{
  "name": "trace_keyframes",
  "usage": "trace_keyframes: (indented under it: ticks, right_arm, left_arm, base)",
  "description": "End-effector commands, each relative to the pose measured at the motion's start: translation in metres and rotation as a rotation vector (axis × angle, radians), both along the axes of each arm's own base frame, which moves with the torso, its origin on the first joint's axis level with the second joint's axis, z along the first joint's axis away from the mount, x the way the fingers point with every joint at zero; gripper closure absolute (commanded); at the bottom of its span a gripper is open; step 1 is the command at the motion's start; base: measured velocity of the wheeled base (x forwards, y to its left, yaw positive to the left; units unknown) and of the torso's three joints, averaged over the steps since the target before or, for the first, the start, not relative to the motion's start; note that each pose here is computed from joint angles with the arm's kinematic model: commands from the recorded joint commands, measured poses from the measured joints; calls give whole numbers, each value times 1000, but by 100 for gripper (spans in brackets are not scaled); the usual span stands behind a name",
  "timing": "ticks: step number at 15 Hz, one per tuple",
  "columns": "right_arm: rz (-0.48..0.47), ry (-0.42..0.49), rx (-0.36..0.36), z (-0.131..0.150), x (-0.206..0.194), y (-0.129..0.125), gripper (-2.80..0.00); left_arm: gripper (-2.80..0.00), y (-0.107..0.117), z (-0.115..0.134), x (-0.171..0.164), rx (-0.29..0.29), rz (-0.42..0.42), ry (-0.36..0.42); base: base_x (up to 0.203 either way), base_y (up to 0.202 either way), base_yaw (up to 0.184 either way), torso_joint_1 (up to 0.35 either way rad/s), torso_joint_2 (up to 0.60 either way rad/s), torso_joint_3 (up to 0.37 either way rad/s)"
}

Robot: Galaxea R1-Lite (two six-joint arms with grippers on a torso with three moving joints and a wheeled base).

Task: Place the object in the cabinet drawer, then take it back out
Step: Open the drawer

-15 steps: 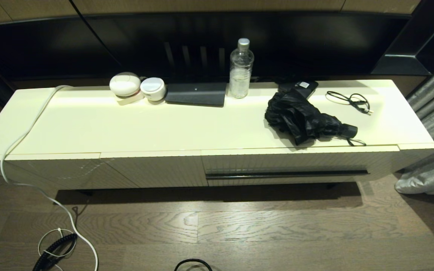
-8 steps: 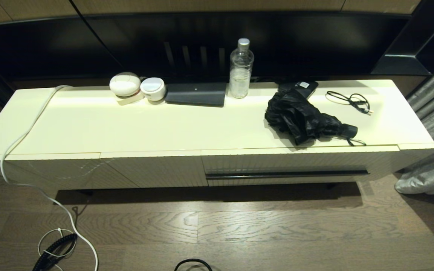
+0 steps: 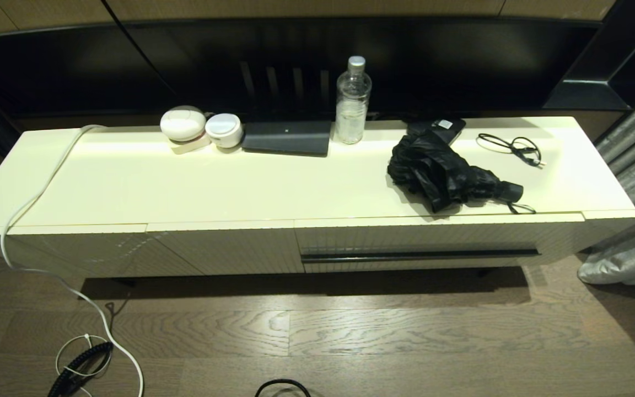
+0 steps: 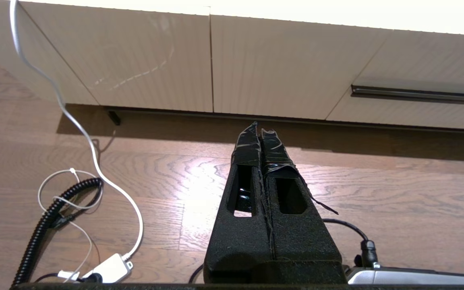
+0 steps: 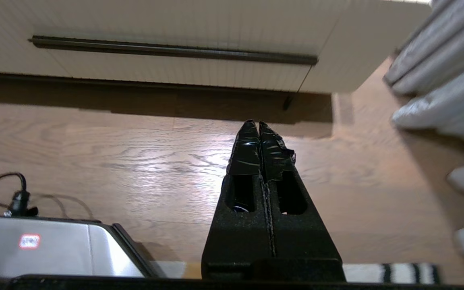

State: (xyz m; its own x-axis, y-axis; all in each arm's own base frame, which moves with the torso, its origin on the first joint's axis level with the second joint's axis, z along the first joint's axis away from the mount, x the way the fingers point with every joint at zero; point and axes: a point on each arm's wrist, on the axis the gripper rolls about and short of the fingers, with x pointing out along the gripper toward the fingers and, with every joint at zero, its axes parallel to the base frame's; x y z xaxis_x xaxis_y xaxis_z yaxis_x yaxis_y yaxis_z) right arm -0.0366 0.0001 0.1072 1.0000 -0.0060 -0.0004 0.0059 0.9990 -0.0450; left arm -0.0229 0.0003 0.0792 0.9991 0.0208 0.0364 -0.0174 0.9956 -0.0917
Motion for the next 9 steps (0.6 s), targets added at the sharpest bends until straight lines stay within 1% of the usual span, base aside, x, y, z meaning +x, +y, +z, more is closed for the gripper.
trace_keyframes:
  ticks: [1, 3, 5, 6, 7, 9]
  right_arm:
    - [14, 25, -50, 37, -1, 0, 0]
    - [41, 72, -122, 69, 10, 0, 0]
    - [64, 125, -225, 101, 30, 1, 0]
    - [77, 153, -296, 115, 44, 1, 0]
    - [94, 182, -385, 127, 58, 1, 0]
    - [134, 249, -585, 140, 89, 2, 0]
  left_arm:
    - [0, 0, 0, 0, -1, 1, -2]
    - [0, 0, 0, 0, -1, 1, -2]
    - [0, 0, 0, 0, -1, 1, -2]
    - [0, 0, 0, 0, -1, 1, -1]
    - [0, 0, 0, 0, -1, 1, -2]
    - [0, 0, 0, 0, -1, 1, -2]
  base:
    - [0, 0, 0, 0, 0, 0]
    - [0, 0, 0, 0, 0, 0]
    - [0, 0, 0, 0, 0, 0]
    - [0, 0, 0, 0, 0, 0]
    - [0, 0, 0, 0, 0, 0]
    - [0, 0, 0, 0, 0, 0]
